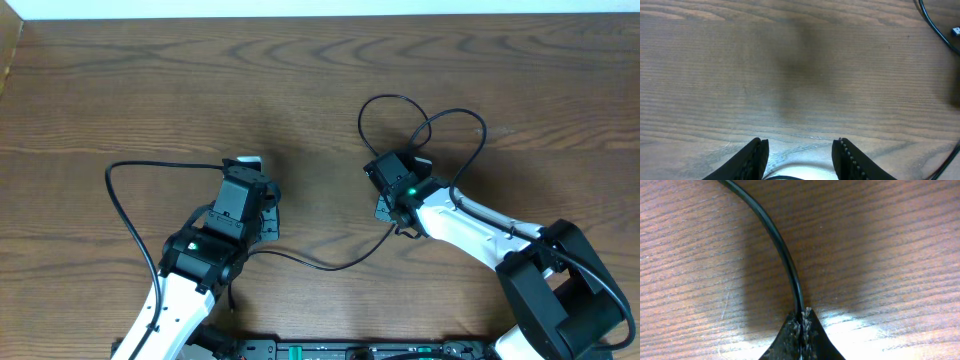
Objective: Untangle cables
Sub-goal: 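Grasp the black cable loop with the right gripper, then lift the black cable with the right gripper and drag it to the upper right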
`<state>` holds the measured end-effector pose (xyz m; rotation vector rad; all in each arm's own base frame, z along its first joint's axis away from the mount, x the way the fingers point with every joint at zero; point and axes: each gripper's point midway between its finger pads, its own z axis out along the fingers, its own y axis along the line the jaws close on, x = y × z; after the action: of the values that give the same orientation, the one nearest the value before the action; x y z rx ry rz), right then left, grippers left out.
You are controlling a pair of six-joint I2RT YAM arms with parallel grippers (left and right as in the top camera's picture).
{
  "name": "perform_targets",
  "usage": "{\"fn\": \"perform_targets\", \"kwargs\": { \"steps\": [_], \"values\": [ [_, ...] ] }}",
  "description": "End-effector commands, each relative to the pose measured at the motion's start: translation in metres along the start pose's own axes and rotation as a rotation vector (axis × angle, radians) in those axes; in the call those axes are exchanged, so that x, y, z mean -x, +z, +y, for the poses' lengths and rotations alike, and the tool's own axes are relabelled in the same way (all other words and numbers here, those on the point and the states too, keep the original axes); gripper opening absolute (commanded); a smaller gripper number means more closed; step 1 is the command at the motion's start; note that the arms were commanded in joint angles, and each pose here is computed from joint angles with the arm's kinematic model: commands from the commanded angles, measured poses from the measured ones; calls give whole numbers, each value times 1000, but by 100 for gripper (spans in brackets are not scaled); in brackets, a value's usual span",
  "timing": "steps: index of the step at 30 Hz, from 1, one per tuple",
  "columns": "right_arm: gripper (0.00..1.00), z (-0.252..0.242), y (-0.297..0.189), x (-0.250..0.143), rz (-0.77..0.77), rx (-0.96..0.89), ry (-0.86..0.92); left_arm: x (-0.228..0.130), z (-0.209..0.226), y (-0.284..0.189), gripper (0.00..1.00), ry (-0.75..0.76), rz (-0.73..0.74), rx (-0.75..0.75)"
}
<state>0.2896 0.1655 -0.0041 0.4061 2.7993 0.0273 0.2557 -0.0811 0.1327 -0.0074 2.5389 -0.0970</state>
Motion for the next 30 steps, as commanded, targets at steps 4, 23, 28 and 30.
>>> {"fn": "perform_targets", "kwargs": {
  "steps": [4,23,28,30],
  "values": [
    [1,2,-2,-11,43,29,-142,0,3,-2,46,8,-8,6],
    [1,-12,-150,125,-173,86,-261,0,2,-2,46,8,-8,5],
    [1,-16,-190,158,-250,101,-259,0,2,-2,46,8,-8,5],
    [1,-17,-212,172,-295,114,-251,0,2,-2,46,8,-8,5]
  ]
}}
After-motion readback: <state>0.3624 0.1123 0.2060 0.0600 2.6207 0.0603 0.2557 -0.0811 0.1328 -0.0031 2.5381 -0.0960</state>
